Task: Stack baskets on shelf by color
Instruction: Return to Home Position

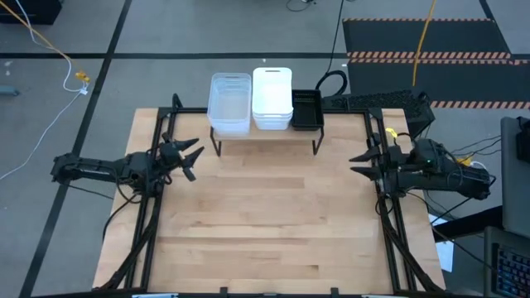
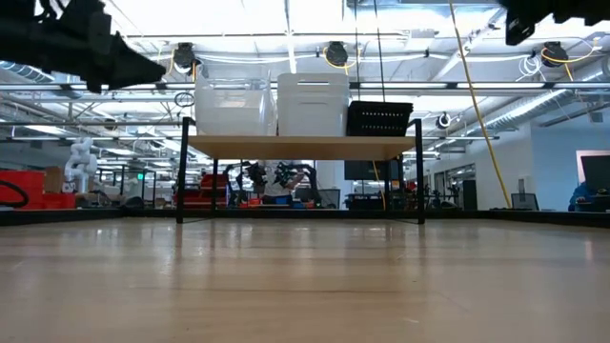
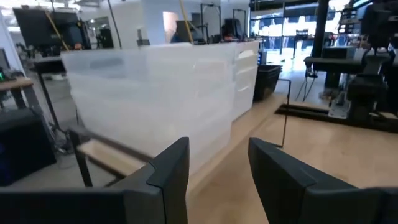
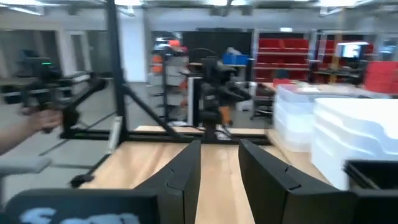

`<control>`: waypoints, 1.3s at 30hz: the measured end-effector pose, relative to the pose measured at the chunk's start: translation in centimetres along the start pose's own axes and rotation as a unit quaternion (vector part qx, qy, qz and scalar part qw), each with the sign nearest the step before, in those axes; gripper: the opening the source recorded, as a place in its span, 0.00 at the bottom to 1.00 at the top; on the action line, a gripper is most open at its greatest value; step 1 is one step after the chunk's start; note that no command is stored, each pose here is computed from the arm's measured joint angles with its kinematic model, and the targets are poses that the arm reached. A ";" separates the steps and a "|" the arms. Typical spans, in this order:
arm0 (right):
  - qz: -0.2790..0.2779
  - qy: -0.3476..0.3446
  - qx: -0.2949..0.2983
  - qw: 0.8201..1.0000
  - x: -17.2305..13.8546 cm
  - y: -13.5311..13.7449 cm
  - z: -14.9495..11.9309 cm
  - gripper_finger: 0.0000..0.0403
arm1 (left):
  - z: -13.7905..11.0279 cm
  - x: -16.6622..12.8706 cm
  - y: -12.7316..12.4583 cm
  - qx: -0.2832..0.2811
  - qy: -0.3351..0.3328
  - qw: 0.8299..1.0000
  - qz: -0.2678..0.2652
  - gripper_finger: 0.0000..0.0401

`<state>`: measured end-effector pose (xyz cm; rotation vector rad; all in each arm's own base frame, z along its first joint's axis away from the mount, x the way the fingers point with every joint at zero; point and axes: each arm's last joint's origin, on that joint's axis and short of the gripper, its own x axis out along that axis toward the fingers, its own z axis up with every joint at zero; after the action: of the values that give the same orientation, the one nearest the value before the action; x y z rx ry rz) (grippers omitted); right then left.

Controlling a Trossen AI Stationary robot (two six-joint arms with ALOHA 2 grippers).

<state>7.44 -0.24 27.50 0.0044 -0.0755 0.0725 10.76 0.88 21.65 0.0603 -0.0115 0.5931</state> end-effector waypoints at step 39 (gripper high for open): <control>0.078 0.022 0.012 0.997 1.6 0.1 -10.5 0.26 | -4.4 -1.5 0.0 -0.049 -0.014 0.995 -0.085 0.42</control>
<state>9.80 0.02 17.12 0.0216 -0.0303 0.2286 9.50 0.36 17.25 -0.0258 -0.0629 0.4216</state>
